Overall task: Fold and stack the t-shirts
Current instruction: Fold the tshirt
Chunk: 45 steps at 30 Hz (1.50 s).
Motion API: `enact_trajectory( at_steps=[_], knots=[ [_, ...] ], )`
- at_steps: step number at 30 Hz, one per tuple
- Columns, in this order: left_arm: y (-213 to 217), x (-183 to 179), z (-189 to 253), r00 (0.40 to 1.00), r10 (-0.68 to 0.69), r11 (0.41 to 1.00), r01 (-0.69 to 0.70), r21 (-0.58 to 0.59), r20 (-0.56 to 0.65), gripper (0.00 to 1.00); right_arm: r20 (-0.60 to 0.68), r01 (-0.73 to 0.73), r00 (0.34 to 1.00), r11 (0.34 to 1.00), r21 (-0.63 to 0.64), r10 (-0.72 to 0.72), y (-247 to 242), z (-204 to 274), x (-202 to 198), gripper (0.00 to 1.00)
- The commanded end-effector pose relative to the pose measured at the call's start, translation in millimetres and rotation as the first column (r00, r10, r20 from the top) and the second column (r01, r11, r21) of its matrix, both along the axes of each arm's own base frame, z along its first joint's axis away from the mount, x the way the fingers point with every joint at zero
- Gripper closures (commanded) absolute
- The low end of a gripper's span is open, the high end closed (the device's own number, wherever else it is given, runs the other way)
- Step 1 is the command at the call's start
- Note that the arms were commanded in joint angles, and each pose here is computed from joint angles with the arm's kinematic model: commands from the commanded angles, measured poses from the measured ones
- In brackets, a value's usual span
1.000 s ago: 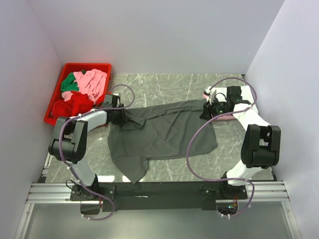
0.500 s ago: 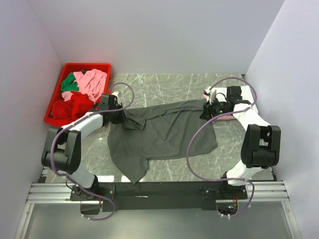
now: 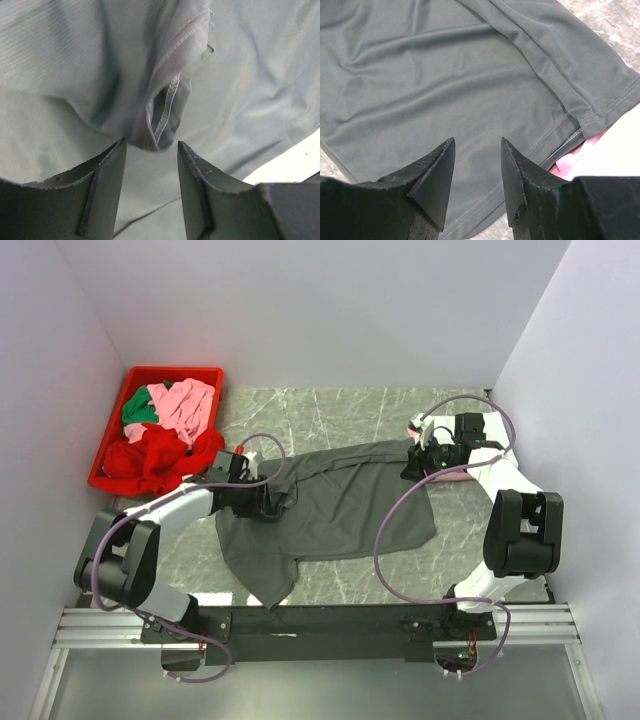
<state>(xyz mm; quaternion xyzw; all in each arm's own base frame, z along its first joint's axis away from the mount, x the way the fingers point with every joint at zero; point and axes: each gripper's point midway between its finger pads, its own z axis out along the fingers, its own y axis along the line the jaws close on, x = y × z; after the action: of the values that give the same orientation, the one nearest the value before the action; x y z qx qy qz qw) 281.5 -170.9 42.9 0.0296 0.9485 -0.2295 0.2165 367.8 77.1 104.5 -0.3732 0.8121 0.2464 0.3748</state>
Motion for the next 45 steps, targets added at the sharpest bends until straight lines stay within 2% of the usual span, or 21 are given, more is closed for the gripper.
enact_trajectory(
  at_steps=[1, 5, 8, 14, 19, 21, 22, 23, 25, 27, 28, 29, 30, 31, 32, 33, 35, 37, 41, 45],
  knots=[
    [1.7, 6.9, 24.4, 0.995, -0.019, 1.000, 0.020, -0.005, 0.095, 0.50, 0.045, -0.008, 0.999, 1.000, 0.020, 0.007, 3.2, 18.6, 2.5, 0.51],
    [-11.8, -3.8, 32.4, 0.989, -0.122, 0.991, 0.126, -0.047, 0.081, 0.54, 0.043, -0.008, 0.999, 1.000, 0.021, 0.007, 3.8, 17.8, 2.5, 0.51],
    [-18.6, -7.1, 35.2, 0.979, -0.183, 0.982, 0.187, -0.029, 0.091, 0.57, 0.041, -0.007, 0.999, 1.000, 0.019, 0.007, 3.0, 16.5, 2.2, 0.51],
    [-19.8, 32.1, 78.0, 0.939, -0.185, 0.983, 0.175, 0.060, 0.290, 0.50, 0.034, -0.010, 0.999, 1.000, 0.023, 0.009, 4.0, 16.5, 3.1, 0.51],
    [-39.8, 49.6, 81.7, 0.938, -0.212, 0.976, 0.190, 0.106, 0.275, 0.53, 0.013, -0.024, 1.000, 0.999, 0.028, 0.024, 8.3, 14.1, -0.7, 0.51],
    [-37.6, 55.3, 85.3, 0.933, -0.178, 0.982, 0.146, 0.123, 0.313, 0.53, -0.017, -0.081, 0.997, 0.997, 0.004, 0.082, 24.0, 9.9, -9.8, 0.51],
    [-35.7, 60.3, 102.3, 0.914, -0.143, 0.988, 0.111, 0.106, 0.380, 0.53, -0.026, -0.090, 0.996, 0.996, -0.009, 0.090, 26.4, 7.3, -11.3, 0.51],
    [-28.8, 57.0, 98.4, 0.918, -0.099, 0.993, 0.065, 0.099, 0.384, 0.53, -0.028, -0.165, 0.986, 0.986, -0.023, 0.164, 54.3, 6.5, -20.5, 0.50],
    [-7.9, 53.0, 108.8, 0.895, -0.011, 0.994, -0.038, 0.101, 0.445, 0.47, -0.012, -0.179, 0.984, 0.981, -0.068, 0.179, 71.0, 7.0, -21.9, 0.50],
    [9.7, 55.8, 120.6, 0.867, 0.117, 0.988, -0.152, 0.033, 0.484, 0.42, 0.045, -0.223, 0.973, 0.970, -0.096, 0.228, 112.3, 12.0, -23.2, 0.50],
    [18.9, 46.9, 121.7, 0.857, 0.164, 0.983, -0.183, -0.008, 0.489, 0.38, 0.050, -0.179, 0.981, 0.975, -0.129, 0.187, 122.2, 11.9, -20.4, 0.50],
    [21.1, 44.9, 126.3, 0.846, 0.229, 0.973, -0.217, -0.081, 0.481, 0.35, 0.116, -0.170, 0.976, 0.977, -0.127, 0.185, 139.0, 21.3, -12.1, 0.50],
    [27.8, 42.9, 126.6, 0.837, 0.276, 0.961, -0.247, -0.124, 0.473, 0.33, 0.151, -0.200, 0.964, 0.971, -0.129, 0.218, 169.5, 25.7, -21.1, 0.50],
    [36.8, 38.8, 134.1, 0.819, 0.323, 0.946, -0.270, -0.180, 0.473, 0.30, 0.164, -0.125, 0.975, 0.983, -0.137, 0.147, 177.7, 26.6, -16.5, 0.49],
    [41.7, 31.9, 123.1, 0.820, 0.373, 0.927, -0.308, -0.215, 0.433, 0.29, 0.233, -0.088, 0.966, 0.990, -0.114, 0.113, 193.9, 36.6, -7.6, 0.42],
    [48.7, 28.7, 128.8, 0.800, 0.411, 0.910, -0.333, -0.247, 0.438, 0.29, 0.221, -0.094, 0.969, 0.992, -0.084, 0.111, 222.3, 34.5, -20.6, 0.37],
    [52.3, 19.5, 119.9, 0.795, 0.443, 0.894, -0.357, -0.270, 0.414, 0.29, 0.277, -0.029, 0.960, 0.999, -0.046, 0.041, 244.8, 40.7, -12.5, 0.27],
    [57.7, 13.3, 122.9, 0.773, 0.468, 0.881, -0.372, -0.292, 0.428, 0.28, 0.261, 0.011, 0.965, 0.999, -0.039, -0.001, 271.2, 28.2, -16.1, 0.26],
    [66.7, 7.2, 127.2, 0.747, 0.499, 0.865, -0.400, -0.303, 0.440, 0.27, 0.288, 0.162, 0.948, 0.983, -0.085, -0.131, 288.5, 5.0, -2.1, 0.25],
    [70.7, 2.9, 125.0, 0.743, 0.500, 0.865, -0.403, -0.298, 0.446, 0.26, 0.309, 0.200, 0.937, 0.975, -0.100, -0.161, 299.4, -10.8, 1.9, 0.25]
  ],
)
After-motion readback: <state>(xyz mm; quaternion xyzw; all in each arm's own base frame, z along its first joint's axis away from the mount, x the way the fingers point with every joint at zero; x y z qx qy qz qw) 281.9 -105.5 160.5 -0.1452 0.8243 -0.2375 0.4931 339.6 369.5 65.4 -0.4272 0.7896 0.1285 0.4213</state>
